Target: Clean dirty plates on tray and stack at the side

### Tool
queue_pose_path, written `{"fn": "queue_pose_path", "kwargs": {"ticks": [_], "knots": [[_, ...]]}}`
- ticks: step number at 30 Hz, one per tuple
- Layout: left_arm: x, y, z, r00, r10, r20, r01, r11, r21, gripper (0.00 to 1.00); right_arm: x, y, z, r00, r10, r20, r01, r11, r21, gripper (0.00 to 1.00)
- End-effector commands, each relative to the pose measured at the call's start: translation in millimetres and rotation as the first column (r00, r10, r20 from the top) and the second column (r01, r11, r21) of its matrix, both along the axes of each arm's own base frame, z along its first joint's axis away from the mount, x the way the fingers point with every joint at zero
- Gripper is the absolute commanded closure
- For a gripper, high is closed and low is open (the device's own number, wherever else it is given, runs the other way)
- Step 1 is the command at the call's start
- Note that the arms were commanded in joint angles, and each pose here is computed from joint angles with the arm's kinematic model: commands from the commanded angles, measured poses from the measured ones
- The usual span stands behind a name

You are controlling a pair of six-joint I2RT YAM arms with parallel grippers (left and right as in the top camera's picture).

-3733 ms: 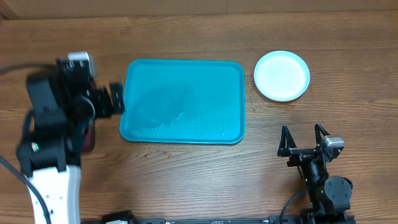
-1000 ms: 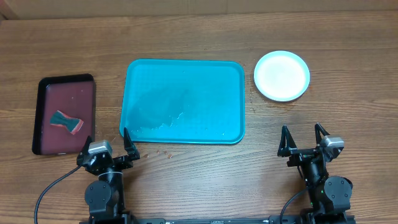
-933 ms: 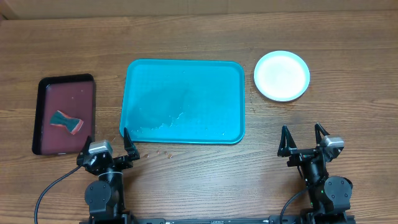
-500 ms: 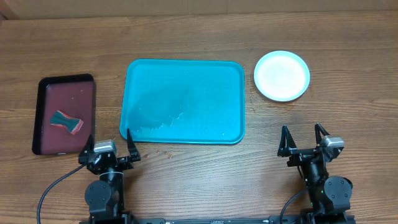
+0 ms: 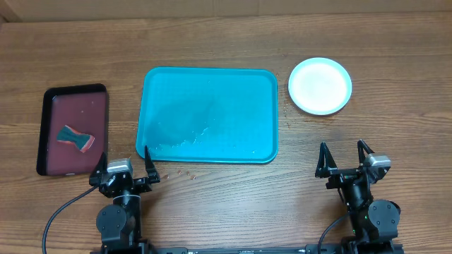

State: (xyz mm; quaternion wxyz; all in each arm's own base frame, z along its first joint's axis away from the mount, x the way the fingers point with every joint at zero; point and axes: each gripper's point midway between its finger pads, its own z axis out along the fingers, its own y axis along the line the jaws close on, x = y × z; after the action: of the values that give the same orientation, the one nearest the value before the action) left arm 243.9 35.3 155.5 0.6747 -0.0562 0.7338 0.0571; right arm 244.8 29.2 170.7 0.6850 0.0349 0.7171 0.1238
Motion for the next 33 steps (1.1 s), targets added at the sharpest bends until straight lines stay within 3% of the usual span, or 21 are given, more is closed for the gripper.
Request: {"fn": "queue_pose_path", "kwargs": {"ticks": [1,19,27,33], "knots": [[0.3,-4.2,1.1,1.000,-0.022,0.006,0.022,1.000,0.016,0.00,0.3,-2.8,-1.2,1.000,-0.014,0.007,0.014,1.000,-0.003,0.00],[0.3,-4.2,1.1,1.000,-0.022,0.006,0.022,1.000,0.016,0.00,0.4,-4.3,-1.3,1.000,-0.023,0.007,0.023,1.000,-0.011,0.00],[0.3,-4.2,1.1,1.000,-0.022,0.006,0.022,1.000,0.016,0.00,0.4,-3.9,-1.9,0.999,-0.011,0.032,0.018,0.975,-0.223,0.00],[0.3,-4.2,1.1,1.000,-0.022,0.006,0.022,1.000,0.016,0.00,0.4,-3.9,-1.8,0.999,-0.010,0.034,0.018,0.972,-0.235,0.00]]}}
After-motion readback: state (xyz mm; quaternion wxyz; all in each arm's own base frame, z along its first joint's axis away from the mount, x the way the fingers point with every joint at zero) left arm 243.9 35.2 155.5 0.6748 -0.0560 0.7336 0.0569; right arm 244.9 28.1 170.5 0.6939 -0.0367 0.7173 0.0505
